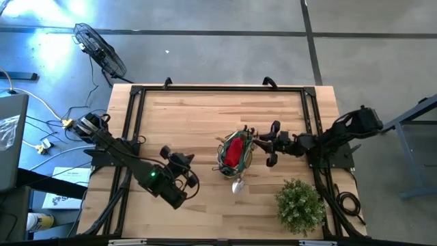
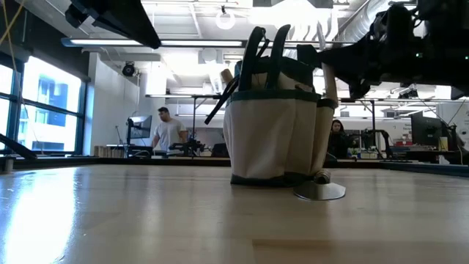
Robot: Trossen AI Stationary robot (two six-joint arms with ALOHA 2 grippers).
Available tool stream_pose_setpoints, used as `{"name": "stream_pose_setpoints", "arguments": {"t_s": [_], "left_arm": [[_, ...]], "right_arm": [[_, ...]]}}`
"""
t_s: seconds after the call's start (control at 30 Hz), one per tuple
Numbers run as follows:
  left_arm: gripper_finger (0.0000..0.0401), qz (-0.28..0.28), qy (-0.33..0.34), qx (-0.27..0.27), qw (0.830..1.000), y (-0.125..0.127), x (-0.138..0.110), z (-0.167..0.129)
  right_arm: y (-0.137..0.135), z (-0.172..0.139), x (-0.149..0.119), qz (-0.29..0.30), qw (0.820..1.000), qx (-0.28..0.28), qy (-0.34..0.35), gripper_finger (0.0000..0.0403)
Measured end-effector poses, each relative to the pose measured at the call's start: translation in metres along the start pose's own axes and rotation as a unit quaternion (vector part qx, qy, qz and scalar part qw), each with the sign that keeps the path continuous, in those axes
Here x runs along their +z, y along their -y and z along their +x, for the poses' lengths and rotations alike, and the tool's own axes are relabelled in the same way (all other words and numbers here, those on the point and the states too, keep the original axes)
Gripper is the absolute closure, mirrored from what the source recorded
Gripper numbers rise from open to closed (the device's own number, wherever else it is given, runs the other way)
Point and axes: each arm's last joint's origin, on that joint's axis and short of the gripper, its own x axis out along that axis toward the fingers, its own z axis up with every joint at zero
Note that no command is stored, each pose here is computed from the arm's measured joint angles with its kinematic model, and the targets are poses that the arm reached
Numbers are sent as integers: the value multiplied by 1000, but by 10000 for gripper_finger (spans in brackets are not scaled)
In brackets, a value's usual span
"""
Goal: Pick & Place Garden tools in Gardening bag
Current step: Put the right brown trowel into the green gardening bag
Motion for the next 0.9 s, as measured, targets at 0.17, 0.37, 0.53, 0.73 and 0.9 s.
{"name": "stream_pose_setpoints", "arguments": {"t_s": [0.17,0.37,0.53,0.73,0.9], "left_arm": [[401,2,9,4,1000,0,1,0],[401,2,-1,-1,1000,0,0,0],[401,2,-1,-1,1000,0,0,0],[401,2,-1,-1,1000,0,0,0],[401,1,-1,-2,1000,0,0,0]], "right_arm": [[-4,11,-1,-2,1000,13,0,347],[-5,17,-10,0,1000,5,-19,347],[-5,17,-13,-1,1000,-4,-26,347],[-4,17,-13,-12,1000,-12,-25,347],[-3,17,-13,-26,999,-29,-26,347]]}}
